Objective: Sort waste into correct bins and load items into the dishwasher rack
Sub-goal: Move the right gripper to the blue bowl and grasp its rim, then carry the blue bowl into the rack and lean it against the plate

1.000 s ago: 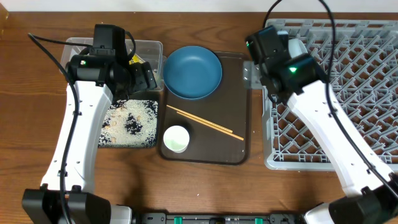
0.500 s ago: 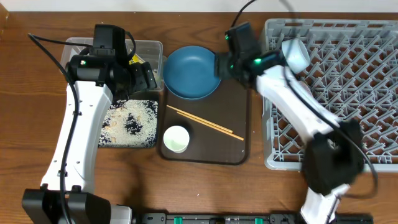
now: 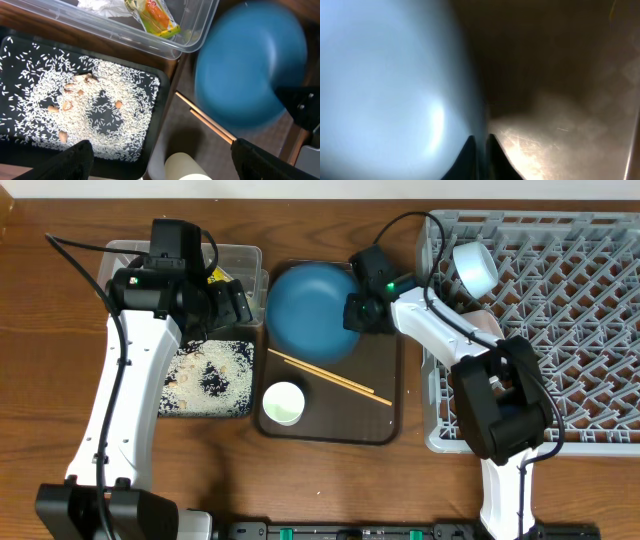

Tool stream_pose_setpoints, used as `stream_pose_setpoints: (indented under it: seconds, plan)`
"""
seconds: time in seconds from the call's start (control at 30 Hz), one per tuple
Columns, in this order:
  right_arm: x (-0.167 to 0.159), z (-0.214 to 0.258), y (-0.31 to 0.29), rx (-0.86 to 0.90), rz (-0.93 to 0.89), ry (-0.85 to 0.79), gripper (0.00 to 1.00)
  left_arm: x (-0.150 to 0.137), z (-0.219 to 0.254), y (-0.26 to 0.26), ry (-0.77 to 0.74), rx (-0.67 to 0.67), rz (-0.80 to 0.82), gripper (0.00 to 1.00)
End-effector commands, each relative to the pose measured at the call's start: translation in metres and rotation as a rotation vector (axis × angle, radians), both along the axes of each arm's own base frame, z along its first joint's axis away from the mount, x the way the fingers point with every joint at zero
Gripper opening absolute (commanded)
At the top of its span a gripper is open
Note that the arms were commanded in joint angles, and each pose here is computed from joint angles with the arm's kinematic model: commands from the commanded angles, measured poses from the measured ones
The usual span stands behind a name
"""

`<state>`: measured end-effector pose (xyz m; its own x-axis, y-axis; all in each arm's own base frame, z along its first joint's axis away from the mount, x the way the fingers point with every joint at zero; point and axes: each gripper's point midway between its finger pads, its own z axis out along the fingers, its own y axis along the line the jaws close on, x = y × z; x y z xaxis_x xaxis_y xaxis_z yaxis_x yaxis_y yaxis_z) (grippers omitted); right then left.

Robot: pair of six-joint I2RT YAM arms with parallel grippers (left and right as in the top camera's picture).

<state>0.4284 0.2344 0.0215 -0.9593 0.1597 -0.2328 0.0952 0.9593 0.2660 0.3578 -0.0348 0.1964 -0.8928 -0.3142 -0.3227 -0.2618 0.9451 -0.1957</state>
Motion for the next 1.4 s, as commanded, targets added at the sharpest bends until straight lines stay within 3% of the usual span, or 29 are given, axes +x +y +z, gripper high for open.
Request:
stream_pose_setpoints:
  seconds: [0.0,0.2,0.5,0.67,0.8,0.9,1.0,1.17,1.37]
  plan:
    - [-0.010,-0.012,-0.003,-0.036,0.000,0.051,0.01,0.000,0.009,0.002,-0.024,0.001,0.003,0.90]
    - [0.001,0.029,-0.032,-0.044,0.031,-0.006,0.01,0.000,0.009,0.002,-0.024,0.001,0.004,0.90]
    - [0.027,0.187,-0.093,-0.068,-0.069,-0.381,0.01,0.000,0.009,0.002,-0.024,0.001,0.004,0.90]
    - [0.011,0.284,-0.165,-0.285,-0.253,-0.641,0.01,0.000,0.009,0.002,-0.024,0.001,0.003,0.90]
    - [-0.029,0.342,-0.253,-0.622,-0.558,-0.749,0.01,0.000,0.009,0.002,-0.024,0.001,0.003,0.90]
    - [-0.062,0.369,-0.308,-0.914,-0.732,-0.738,0.01,0.000,0.009,0.002,-0.024,0.001,0.003,0.90]
    - [-0.079,0.376,-0.347,-1.123,-0.785,-0.647,0.01,0.000,0.009,0.002,-0.024,0.001,0.004,0.91]
    - [-0.080,0.362,-0.397,-1.290,-0.762,-0.461,0.01,0.000,0.009,0.002,-0.024,0.001,0.003,0.90]
    - [-0.056,0.332,-0.436,-1.423,-0.628,-0.259,0.01,0.000,0.009,0.002,-0.024,0.001,0.004,0.90]
